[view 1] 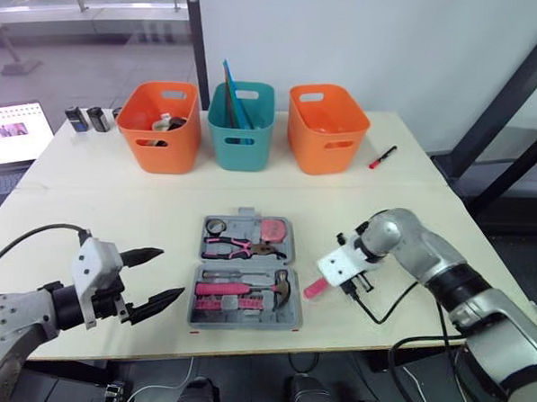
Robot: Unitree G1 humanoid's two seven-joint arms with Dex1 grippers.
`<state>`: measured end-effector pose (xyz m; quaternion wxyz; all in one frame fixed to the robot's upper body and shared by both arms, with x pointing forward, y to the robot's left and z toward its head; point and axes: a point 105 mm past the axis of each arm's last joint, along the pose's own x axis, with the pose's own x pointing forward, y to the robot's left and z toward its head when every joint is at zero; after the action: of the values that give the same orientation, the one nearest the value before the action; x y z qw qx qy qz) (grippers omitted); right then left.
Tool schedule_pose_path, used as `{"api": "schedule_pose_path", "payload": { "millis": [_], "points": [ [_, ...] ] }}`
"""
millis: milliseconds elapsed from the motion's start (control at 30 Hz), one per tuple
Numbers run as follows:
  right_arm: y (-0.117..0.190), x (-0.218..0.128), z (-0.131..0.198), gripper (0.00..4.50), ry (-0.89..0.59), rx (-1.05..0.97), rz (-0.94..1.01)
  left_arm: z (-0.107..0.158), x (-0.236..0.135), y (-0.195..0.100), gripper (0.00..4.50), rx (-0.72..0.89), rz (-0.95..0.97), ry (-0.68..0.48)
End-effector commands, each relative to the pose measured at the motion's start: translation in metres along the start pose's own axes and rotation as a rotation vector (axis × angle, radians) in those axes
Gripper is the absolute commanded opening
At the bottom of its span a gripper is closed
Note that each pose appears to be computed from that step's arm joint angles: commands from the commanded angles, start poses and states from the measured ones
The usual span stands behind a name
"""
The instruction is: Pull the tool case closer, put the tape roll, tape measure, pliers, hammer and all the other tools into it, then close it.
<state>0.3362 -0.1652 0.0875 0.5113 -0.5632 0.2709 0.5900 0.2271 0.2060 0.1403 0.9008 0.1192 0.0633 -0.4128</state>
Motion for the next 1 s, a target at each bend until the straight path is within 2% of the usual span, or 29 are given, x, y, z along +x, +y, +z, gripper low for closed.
{"api": "schedule_pose_path", "payload": {
  "millis": [33, 200, 267, 433, 667, 733, 767, 867, 933, 1000],
  "points": [
    [0.013, -0.026, 0.004, 0.31, -0.169, 0.525, 0.021, 0.004, 0.006, -0.002, 4.5, 0.014, -0.037, -0.015],
    [0.014, -0.02, -0.022, 0.31, -0.255, 1.176, -0.114, 0.007, 0.014, -0.004, 4.5, 0.005, -0.072, -0.052],
    [0.011, -0.016, -0.03, 0.31, -0.257, 1.305, -0.18, 0.009, 0.015, -0.006, 4.5, 0.0, -0.088, -0.065],
    [-0.001, 0.0, -0.041, 0.31, -0.252, 1.471, -0.352, 0.011, 0.015, -0.012, 4.5, 0.008, -0.122, -0.082],
    [-0.018, 0.019, -0.035, 0.31, -0.259, 1.489, -0.477, 0.009, 0.016, -0.01, 4.5, 0.018, -0.113, -0.068],
    [-0.023, 0.016, -0.03, 1.37, -0.283, 1.45, -0.501, 0.009, 0.016, -0.01, 4.5, 0.016, -0.111, -0.066],
    [-0.026, 0.014, -0.027, 1.7, -0.302, 1.432, -0.51, 0.009, 0.016, -0.01, 4.5, 0.015, -0.11, -0.065],
    [-0.027, 0.001, -0.021, 3.25, -0.296, 1.21, -0.544, 0.007, 0.014, -0.008, 4.5, 0.019, -0.102, -0.058],
    [-0.031, -0.017, -0.022, 4.25, -0.34, 1.145, -0.589, 0.006, 0.013, -0.005, 4.5, 0.019, -0.096, -0.054],
    [-0.033, -0.033, -0.021, 4.25, -0.41, 1.108, -0.633, 0.005, 0.012, -0.003, 4.5, 0.017, -0.096, -0.051]
  ]
}}
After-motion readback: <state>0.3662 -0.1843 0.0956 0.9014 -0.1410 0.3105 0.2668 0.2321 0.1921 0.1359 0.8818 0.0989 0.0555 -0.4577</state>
